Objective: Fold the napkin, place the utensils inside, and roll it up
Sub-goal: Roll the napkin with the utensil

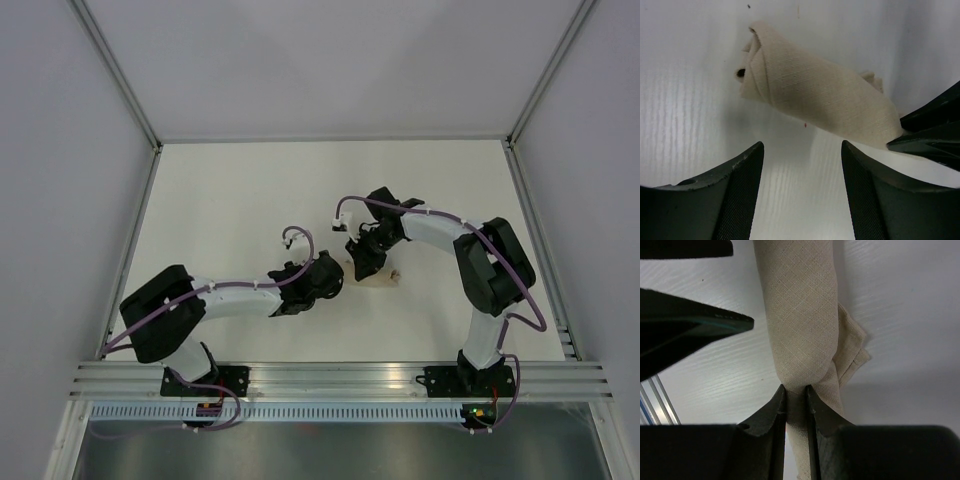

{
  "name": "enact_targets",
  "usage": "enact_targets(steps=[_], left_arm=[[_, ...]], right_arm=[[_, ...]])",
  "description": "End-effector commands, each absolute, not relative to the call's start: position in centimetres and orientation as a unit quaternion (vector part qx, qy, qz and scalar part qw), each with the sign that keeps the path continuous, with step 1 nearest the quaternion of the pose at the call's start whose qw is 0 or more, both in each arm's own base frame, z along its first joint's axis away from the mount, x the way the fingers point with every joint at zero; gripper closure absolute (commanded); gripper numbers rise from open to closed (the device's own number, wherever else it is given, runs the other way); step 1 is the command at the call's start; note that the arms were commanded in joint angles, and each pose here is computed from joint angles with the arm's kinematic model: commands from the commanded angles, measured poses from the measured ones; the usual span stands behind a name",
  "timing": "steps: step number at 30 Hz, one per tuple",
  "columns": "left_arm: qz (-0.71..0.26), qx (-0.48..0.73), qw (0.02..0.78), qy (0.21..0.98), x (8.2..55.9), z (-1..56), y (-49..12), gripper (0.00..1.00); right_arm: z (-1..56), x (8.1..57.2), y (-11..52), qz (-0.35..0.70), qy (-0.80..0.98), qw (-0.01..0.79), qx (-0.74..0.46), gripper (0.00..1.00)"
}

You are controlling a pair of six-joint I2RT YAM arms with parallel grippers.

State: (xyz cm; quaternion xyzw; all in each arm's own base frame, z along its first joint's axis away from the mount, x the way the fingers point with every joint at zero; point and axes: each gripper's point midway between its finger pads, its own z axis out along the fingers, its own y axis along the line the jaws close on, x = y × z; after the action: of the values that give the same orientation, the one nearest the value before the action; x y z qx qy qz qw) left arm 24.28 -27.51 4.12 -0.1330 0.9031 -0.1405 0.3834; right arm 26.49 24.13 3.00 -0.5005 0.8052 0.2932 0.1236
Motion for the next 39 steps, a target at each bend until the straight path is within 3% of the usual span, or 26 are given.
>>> enact_targets(steps=[1, 18, 22, 23, 25, 39], left_arm=[[-0.167, -0.164, 0.400, 0.886, 26.1, 5.4, -30.0, 0.32], [-0.167, -0.187, 0.377, 0.891, 29.5, 3.6, -30.1, 0.33], [-0.170, -0.171, 0.374, 0.896, 30.8, 3.8, -30.4, 0.32], [-0.171, -0.168, 0.371, 0.897, 31.2, 3.8, -30.4, 0.33], [-0.170, -0.156, 0.369, 0.900, 31.8, 3.7, -30.8, 0.33], [-0.183, -0.117, 0.361, 0.907, 35.2, 4.4, -32.8, 0.34]], right_arm=[[1.5, 25.2, 23.3, 0.294, 0.835, 0.065, -0.460, 0.85], [2.3, 25.8, 24.2, 0.326, 0.854, 0.061, -0.400, 0.81], [2.7, 25.7, 24.3, 0.331, 0.853, 0.059, -0.400, 0.70], [2.8, 25.8, 24.4, 0.330, 0.854, 0.061, -0.398, 0.62], [3.0, 26.1, 24.4, 0.329, 0.854, 0.067, -0.397, 0.55], [4.6, 29.2, 23.7, 0.333, 0.871, 0.110, -0.343, 0.47]])
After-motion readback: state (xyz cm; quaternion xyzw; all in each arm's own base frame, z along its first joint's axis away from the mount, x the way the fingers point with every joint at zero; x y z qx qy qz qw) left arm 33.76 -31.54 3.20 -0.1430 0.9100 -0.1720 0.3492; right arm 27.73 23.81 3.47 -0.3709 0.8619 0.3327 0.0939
